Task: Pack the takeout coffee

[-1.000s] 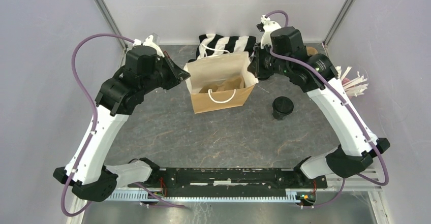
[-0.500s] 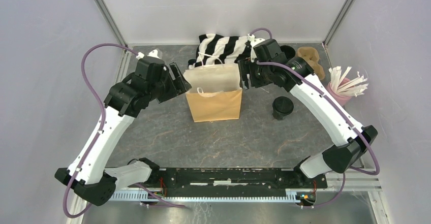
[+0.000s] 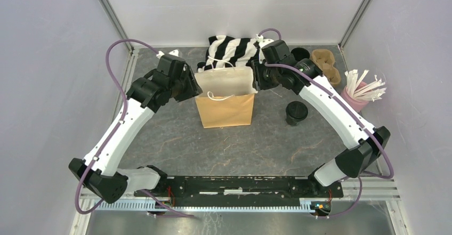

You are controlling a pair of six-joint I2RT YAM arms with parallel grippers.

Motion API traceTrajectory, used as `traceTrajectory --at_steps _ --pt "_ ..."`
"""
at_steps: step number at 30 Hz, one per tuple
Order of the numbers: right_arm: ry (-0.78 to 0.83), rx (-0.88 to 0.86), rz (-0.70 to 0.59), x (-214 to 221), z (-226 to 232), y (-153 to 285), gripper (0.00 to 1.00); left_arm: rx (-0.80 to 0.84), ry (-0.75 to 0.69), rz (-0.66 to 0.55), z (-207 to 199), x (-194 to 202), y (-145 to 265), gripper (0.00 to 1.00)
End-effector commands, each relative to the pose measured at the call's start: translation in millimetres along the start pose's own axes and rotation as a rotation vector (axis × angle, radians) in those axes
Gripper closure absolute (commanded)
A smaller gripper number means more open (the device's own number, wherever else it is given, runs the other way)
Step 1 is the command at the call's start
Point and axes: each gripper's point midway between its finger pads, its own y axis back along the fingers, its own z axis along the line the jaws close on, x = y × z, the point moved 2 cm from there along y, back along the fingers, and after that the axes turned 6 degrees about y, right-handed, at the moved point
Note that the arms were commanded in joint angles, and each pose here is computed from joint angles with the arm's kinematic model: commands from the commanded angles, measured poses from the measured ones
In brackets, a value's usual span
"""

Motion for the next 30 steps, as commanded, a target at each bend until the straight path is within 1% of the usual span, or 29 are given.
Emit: traceTrajectory --at_steps 1,3,5,6,7,8,11,16,19,22,24,25,26,27,29,30 --pt "-0.022 -0.031 -0.053 -14 7 -4 0.66 0.006 -0.07 -0.054 -2 -13 -4 0.56" --pt "-0.023 -0.036 -0.062 -15 8 -5 0.77 0.01 -0.079 -0.053 -2 -13 -3 0.71" --pt "-0.025 -0.044 -0.081 -22 10 0 0.93 0.025 -0.078 -0.059 -6 -16 3 0.87" --pt "-0.027 -0.05 -0.1 -29 12 6 0.98 0.039 -0.074 -0.064 -10 -19 7 0.92" --pt "-0.033 -0.053 -0.119 -36 12 13 1.0 0.057 -0.069 -0.074 -15 -23 13 0.96" --pt "-0.041 -0.06 -0.149 -45 13 23 1.0 0.074 -0.062 -0.082 -20 -27 19 0.98" --pt "-0.07 -0.076 -0.226 -64 15 52 1.0 0.132 -0.046 -0.101 -35 -38 38 0.98" --pt "-0.14 -0.127 -0.307 -70 19 87 1.0 0.221 0.002 -0.126 -54 -52 74 0.98" --pt "-0.167 -0.133 -0.329 -70 19 100 1.0 0.262 0.039 -0.135 -60 -55 91 0.98" --pt "-0.177 -0.126 -0.336 -66 16 104 1.0 0.287 0.08 -0.12 -62 -51 96 0.98" --pt "-0.17 -0.109 -0.324 -57 13 96 1.0 0.277 0.092 -0.099 -57 -43 88 0.98" --pt "-0.162 -0.087 -0.314 -50 9 89 1.0 0.253 0.094 -0.076 -50 -34 78 0.98" --pt "-0.15 -0.055 -0.3 -42 4 81 0.99 0.235 0.092 -0.065 -44 -28 71 0.93" --pt "-0.126 0.001 -0.271 -27 -6 66 0.87 0.204 0.081 -0.067 -35 -23 63 0.8" --pt "-0.076 0.093 -0.225 -9 -22 50 0.65 0.12 0.029 -0.07 -14 -16 51 0.54" --pt "-0.042 0.13 -0.187 0 -29 44 0.53 0.09 -0.002 -0.077 -8 -17 49 0.44"
